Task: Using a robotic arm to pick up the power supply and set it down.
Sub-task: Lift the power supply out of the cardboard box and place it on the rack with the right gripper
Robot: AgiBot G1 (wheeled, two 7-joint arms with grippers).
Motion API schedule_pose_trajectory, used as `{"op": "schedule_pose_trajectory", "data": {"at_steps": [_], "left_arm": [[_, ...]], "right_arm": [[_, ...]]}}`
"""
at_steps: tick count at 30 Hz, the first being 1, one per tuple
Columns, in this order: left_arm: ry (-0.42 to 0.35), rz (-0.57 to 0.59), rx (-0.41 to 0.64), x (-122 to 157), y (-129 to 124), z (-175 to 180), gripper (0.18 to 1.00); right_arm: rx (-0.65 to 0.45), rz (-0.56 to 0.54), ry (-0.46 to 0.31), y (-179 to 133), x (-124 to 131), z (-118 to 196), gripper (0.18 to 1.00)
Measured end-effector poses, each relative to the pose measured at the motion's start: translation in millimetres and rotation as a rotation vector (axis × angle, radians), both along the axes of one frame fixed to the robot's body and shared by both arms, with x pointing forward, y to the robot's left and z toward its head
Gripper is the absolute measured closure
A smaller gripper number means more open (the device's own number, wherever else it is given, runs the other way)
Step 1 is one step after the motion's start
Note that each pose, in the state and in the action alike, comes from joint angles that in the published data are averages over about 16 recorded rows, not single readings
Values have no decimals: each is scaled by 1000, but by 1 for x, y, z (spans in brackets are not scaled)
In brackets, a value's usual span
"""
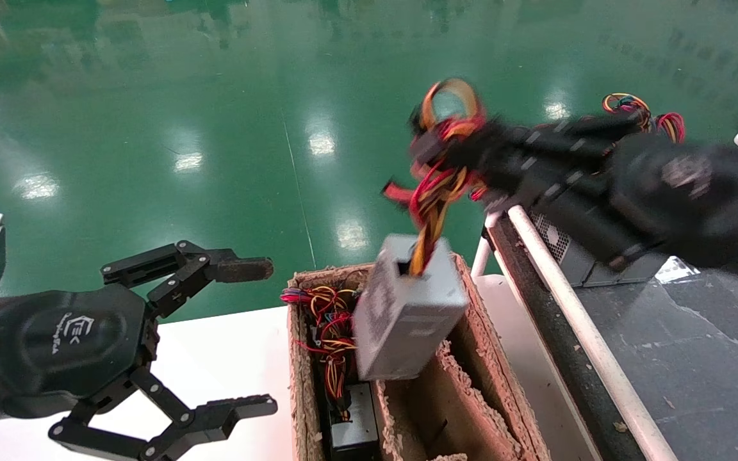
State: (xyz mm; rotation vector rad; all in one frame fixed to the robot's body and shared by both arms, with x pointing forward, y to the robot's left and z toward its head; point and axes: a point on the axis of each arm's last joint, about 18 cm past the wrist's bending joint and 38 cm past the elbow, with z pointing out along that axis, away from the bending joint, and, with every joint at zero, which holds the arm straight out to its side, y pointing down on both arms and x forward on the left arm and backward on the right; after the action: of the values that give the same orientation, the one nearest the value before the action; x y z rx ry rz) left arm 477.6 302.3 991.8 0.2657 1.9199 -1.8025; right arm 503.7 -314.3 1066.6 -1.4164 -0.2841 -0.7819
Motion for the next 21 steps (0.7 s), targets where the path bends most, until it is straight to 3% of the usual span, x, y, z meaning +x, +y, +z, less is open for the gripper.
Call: {"op": "schedule_pose_trajectory", "data": {"at_steps": [9, 21], "left_arm": [[0, 0, 0, 0, 0, 0, 184], [0, 0, 0, 0, 0, 0, 184]], "right_arm": [[-42, -153, -40, -50, -31, 22, 956], [-49, -446, -35, -142, -60, 16, 960]]}}
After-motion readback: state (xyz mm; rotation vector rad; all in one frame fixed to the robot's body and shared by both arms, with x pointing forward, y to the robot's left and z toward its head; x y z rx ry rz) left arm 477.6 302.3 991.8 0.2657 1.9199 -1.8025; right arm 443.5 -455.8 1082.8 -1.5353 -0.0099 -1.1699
